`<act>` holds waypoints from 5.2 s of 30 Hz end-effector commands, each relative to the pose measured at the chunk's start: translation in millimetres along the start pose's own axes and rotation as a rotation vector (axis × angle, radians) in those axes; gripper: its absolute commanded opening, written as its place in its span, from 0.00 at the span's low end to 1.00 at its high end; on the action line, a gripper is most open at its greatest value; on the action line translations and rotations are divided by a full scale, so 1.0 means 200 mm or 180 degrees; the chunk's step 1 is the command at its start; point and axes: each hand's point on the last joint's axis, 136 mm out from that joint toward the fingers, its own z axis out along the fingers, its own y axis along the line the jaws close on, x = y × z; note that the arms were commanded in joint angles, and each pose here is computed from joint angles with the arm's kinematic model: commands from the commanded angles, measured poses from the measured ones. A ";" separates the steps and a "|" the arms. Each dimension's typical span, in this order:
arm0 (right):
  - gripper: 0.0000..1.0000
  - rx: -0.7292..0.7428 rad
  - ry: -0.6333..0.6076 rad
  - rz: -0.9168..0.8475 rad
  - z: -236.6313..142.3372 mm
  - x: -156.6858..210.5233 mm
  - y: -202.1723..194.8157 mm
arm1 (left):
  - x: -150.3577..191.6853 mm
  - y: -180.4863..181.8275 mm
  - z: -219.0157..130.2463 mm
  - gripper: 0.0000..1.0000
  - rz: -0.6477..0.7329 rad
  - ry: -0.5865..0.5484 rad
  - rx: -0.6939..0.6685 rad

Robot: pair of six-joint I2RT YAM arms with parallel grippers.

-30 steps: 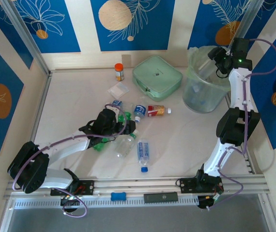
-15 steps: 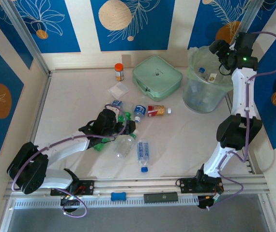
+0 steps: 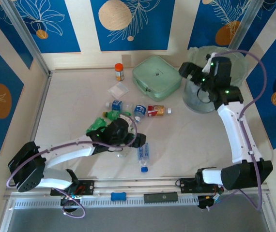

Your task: Put the plastic bottles in the bin

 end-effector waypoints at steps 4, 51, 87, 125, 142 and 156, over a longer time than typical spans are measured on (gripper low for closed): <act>0.99 -0.0071 0.0274 0.0155 0.02 0.33 0.02 | 0.22 -0.06 0.00 0.99 0.0168 0.0422 -0.0276; 0.99 -0.0057 0.0585 0.0363 0.01 0.76 -0.03 | 0.44 -0.15 0.25 0.58 0.0611 0.1049 -0.0596; 0.84 -0.1947 0.1111 -0.0037 0.09 0.93 0.57 | -0.50 -0.27 -0.14 0.47 0.0010 -0.0865 0.1338; 0.49 -0.1027 0.0622 -0.0025 0.15 0.59 0.31 | -0.42 0.26 -0.30 0.99 -0.0367 -0.1194 0.0034; 0.47 -0.0356 -0.1114 0.0566 -0.15 -0.55 -0.10 | -0.33 0.67 -0.38 0.99 -0.0796 -0.1302 -0.0829; 0.47 0.0442 -0.1582 0.0685 0.07 -0.85 -0.45 | -0.26 0.68 -0.31 0.99 -0.0827 -0.1125 -0.0742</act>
